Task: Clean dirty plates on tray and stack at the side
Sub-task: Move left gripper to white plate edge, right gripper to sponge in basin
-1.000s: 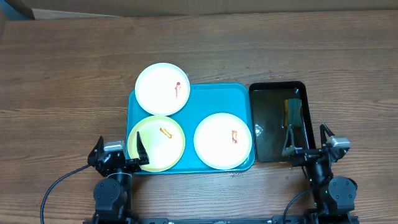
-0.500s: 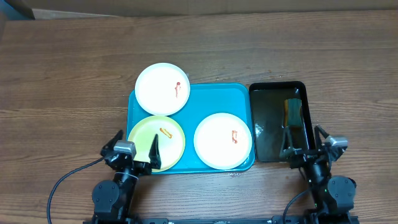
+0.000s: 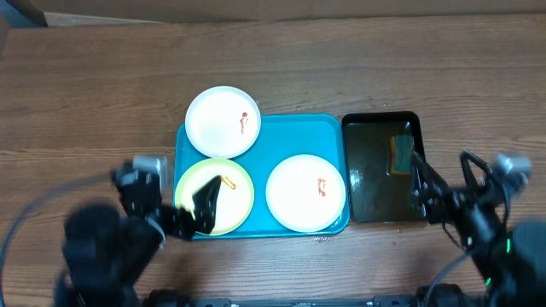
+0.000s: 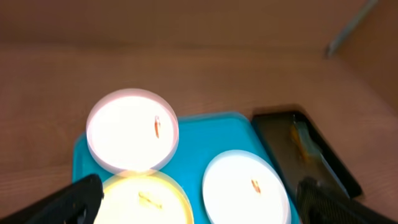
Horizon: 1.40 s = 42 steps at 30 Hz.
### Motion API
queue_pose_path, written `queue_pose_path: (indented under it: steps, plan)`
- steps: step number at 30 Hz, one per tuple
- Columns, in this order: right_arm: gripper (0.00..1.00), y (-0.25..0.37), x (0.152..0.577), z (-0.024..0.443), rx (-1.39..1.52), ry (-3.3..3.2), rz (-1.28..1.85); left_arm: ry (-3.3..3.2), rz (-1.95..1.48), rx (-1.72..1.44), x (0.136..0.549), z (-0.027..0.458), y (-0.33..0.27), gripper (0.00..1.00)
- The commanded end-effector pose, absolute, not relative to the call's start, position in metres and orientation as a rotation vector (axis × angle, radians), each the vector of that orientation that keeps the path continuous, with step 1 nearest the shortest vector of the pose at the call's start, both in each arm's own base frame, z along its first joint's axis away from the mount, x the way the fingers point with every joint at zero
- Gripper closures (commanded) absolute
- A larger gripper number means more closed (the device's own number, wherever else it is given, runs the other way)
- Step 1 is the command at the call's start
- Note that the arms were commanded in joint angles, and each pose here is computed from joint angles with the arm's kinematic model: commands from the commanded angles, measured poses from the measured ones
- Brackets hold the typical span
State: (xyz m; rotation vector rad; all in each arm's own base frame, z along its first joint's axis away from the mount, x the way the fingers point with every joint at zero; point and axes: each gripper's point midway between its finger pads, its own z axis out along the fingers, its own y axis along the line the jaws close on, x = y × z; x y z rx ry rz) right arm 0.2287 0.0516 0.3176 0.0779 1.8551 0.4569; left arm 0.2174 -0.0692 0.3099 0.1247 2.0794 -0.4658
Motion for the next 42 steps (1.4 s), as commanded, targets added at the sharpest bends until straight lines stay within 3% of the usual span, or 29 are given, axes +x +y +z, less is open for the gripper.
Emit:
queue_pose_path:
  steps: [1, 6, 7, 9, 10, 13, 14, 19, 27, 33, 42]
  plan:
    - [0.00, 0.089, 0.245, 0.325, -0.072, 2.039, 0.649, 2.196, -0.488, 0.200, 0.243, 0.326, -0.077, 0.00]
    - [0.00, 0.117, 0.272, 0.325, -0.089, 2.291, 0.870, 2.370, -0.596, 0.194, 0.272, 0.326, -0.090, 0.00]
    - [0.00, 0.117, 0.278, 0.321, -0.116, 2.327, 0.856, 2.395, -0.678, 0.213, 0.274, 0.321, -0.099, 0.04]
    - [0.00, 0.117, 0.289, 0.304, -0.174, 2.414, 0.829, 2.458, -0.831, 0.217, 0.276, 0.307, -0.116, 0.38]
    - [0.07, 0.117, 0.295, 0.295, -0.168, 2.445, 0.822, 2.509, -0.869, 0.201, 0.277, 0.296, -0.122, 0.41]
    - [0.44, 0.100, 0.316, 0.257, -0.060, 2.580, 0.693, 2.713, -0.782, 0.115, 0.282, 0.244, -0.129, 0.39]
    - [0.48, 0.092, 0.322, 0.244, -0.018, 2.623, 0.625, 2.777, -0.711, 0.075, 0.284, 0.226, -0.128, 0.39]
    - [0.37, 0.049, 0.337, 0.183, 0.199, 2.813, 0.278, 2.957, -0.469, 0.016, 0.287, 0.160, -0.144, 0.39]
    - [0.30, 0.039, 0.347, 0.107, 0.307, 3.011, 0.152, 3.058, -0.296, 0.049, 0.302, 0.096, -0.171, 0.40]
    - [0.32, 0.016, 0.356, 0.061, 0.402, 3.071, -0.081, 3.128, -0.277, 0.040, 0.304, 0.065, -0.176, 0.41]
    - [0.39, 0.009, 0.348, 0.033, 0.407, 3.136, -0.162, 3.113, -0.279, 0.041, 0.310, 0.062, -0.177, 0.40]
